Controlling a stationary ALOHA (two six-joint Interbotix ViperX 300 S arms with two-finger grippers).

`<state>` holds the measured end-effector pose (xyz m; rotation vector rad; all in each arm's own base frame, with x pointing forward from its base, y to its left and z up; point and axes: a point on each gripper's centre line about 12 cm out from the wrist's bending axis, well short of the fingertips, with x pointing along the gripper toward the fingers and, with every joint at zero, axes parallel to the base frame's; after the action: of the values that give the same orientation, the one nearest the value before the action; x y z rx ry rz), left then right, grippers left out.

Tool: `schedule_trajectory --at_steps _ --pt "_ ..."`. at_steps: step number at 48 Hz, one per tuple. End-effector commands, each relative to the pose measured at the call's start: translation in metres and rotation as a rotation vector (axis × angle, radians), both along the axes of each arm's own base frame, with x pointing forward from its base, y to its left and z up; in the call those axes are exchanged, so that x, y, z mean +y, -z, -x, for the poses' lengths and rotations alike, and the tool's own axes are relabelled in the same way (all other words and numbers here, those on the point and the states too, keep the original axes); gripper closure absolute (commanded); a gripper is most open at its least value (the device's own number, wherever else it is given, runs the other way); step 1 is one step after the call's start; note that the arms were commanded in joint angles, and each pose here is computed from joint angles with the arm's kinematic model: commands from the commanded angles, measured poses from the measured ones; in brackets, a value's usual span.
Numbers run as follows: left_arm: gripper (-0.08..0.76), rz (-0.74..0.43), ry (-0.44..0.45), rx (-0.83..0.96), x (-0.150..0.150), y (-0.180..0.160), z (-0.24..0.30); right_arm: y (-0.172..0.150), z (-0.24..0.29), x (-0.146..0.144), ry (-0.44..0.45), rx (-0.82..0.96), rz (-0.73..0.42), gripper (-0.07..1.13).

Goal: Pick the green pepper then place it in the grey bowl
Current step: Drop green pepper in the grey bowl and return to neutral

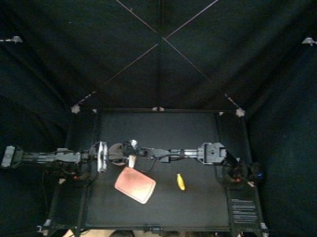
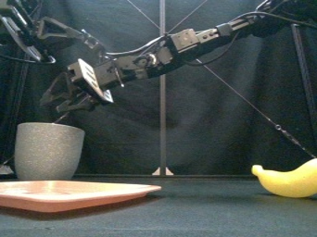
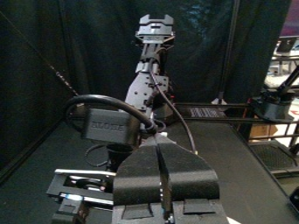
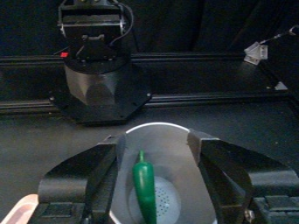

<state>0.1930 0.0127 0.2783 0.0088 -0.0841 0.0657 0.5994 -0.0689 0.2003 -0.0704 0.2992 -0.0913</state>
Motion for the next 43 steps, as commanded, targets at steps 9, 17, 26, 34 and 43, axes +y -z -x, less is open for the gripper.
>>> schedule_trajectory --at_steps 9,17,26,34,43 --pt "0.582 -0.001 -0.002 -0.012 0.000 -0.004 -0.001 -0.047 0.046 0.005 -0.007 -0.030 0.020 0.13" --pt "0.582 0.001 -0.002 -0.008 0.000 -0.002 -0.001 -0.045 0.077 0.010 -0.016 -0.029 0.023 0.13" --pt "0.582 -0.001 -0.003 -0.009 0.001 -0.003 -0.001 -0.049 0.109 0.015 -0.034 -0.064 0.036 0.13" --pt "0.582 0.001 -0.005 -0.006 0.001 -0.002 -0.001 -0.050 0.132 0.017 -0.036 -0.072 0.032 0.13" --pt "0.582 0.000 -0.005 -0.003 0.001 -0.001 -0.001 -0.046 0.151 0.019 -0.036 -0.058 0.029 0.13"
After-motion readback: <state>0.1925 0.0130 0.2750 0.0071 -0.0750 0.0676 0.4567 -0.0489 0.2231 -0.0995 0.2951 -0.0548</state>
